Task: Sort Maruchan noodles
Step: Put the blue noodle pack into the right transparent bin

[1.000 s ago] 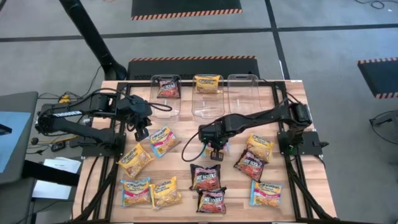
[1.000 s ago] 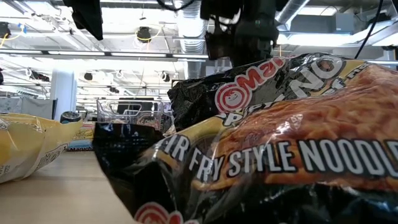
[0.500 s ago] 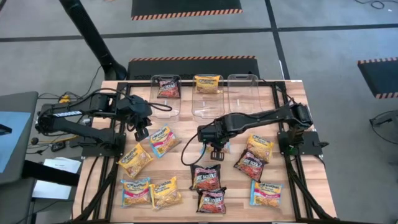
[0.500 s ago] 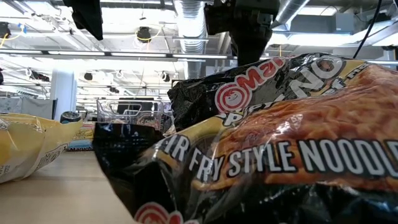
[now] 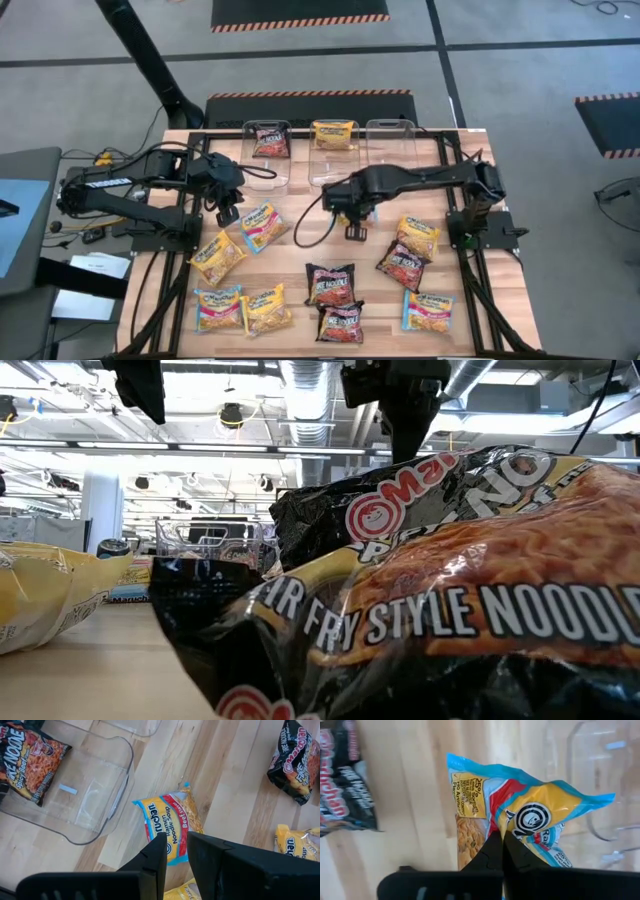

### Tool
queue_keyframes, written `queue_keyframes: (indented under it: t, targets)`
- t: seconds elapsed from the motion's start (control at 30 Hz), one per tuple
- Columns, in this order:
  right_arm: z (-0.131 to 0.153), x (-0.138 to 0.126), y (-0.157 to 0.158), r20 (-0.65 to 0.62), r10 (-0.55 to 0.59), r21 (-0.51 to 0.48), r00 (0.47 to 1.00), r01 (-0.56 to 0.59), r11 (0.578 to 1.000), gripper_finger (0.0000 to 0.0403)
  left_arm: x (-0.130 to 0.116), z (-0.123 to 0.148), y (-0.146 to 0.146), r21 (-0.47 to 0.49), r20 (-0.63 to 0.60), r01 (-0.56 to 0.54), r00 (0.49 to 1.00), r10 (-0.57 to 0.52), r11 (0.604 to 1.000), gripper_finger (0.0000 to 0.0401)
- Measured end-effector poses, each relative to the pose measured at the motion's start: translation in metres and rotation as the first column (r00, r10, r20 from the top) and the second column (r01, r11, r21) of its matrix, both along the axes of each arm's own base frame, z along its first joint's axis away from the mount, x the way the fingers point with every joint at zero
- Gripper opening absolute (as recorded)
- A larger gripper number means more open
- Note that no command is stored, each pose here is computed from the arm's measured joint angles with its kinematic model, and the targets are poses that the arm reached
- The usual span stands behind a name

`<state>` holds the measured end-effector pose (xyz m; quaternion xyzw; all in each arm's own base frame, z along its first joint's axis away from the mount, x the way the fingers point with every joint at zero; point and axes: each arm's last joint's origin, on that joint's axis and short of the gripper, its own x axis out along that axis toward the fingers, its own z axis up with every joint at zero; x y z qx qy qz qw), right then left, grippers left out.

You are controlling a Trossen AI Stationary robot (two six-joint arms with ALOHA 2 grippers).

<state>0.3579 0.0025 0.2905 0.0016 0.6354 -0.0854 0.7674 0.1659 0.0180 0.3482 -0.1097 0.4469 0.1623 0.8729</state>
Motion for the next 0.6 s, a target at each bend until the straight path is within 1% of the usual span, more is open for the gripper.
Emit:
queue_keyframes:
  t: [0.23,0.37,0.6]
  targets:
    - [0.028,-0.022,-0.036,0.040,-0.043,-0.091,0.998,0.047,0.995,0.0003,0.000,0.000,0.000,-0.001,0.000,-0.001,1.000,0.001,1.000,0.0061]
    - [0.046,-0.039,-0.061,0.072,-0.067,-0.139,0.995,0.077,0.987,0.0003,0.000,0.000,0.000,-0.001,0.000,-0.001,1.000,0.001,1.000,0.0061]
    - [0.067,-0.070,-0.105,0.095,-0.099,-0.208,0.991,0.117,0.971,0.0003,0.000,0.000,0.000,0.004,0.000,-0.005,1.000,0.005,1.000,0.0061]
